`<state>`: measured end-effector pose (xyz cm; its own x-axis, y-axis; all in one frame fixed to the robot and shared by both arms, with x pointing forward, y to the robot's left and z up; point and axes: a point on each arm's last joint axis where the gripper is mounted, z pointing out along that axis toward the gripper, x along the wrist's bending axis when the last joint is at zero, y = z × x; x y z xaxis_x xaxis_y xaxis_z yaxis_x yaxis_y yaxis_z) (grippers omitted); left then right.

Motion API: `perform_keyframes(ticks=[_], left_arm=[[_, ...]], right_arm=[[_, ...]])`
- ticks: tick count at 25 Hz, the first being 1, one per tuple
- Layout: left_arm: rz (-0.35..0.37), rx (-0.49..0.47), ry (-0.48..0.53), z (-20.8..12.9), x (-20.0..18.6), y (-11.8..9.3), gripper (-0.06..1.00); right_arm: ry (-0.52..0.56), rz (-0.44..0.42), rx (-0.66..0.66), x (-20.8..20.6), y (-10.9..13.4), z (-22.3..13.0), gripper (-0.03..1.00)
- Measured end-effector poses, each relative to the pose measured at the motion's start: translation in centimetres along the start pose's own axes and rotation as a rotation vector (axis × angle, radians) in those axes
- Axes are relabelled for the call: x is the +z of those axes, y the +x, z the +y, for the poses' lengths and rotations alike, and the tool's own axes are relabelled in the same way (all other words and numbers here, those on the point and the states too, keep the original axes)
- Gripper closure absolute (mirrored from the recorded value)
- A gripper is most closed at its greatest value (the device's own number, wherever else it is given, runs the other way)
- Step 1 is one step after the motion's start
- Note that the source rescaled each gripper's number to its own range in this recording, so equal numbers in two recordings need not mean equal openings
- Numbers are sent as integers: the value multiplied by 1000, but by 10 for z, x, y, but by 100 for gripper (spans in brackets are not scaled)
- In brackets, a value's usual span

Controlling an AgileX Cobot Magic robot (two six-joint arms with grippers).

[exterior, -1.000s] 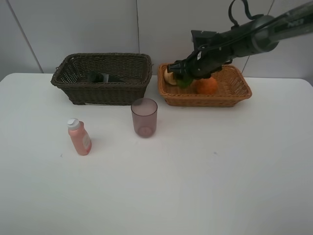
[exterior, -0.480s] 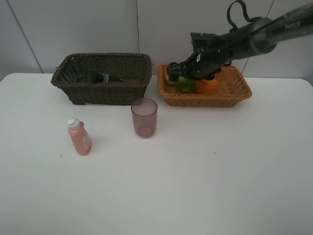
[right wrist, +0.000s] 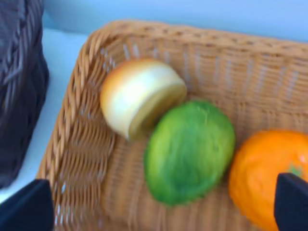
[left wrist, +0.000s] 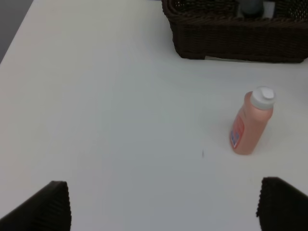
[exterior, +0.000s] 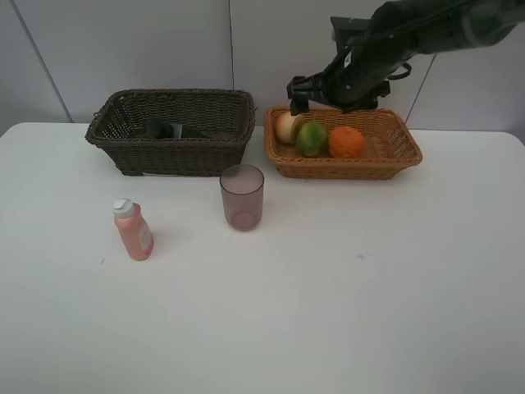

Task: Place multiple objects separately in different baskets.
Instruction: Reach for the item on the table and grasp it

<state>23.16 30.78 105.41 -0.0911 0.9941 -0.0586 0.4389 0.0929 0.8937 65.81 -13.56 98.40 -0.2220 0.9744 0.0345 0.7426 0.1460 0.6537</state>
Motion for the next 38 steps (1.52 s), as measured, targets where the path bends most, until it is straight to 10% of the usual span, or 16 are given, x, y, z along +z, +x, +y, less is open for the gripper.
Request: perform_keyframes(ticks=[8,28,38], left_arm=[[0,0,0,0,0,0,-6],[0,0,0,0,0,0,-6],[0,0,0,0,0,0,-6]], right_arm=[[223,-49,-140,-56,11,-8,-2],[278,-46,-191,-102,27,-9,-2],[316,-99,-112,-137,-14,-32,-2]])
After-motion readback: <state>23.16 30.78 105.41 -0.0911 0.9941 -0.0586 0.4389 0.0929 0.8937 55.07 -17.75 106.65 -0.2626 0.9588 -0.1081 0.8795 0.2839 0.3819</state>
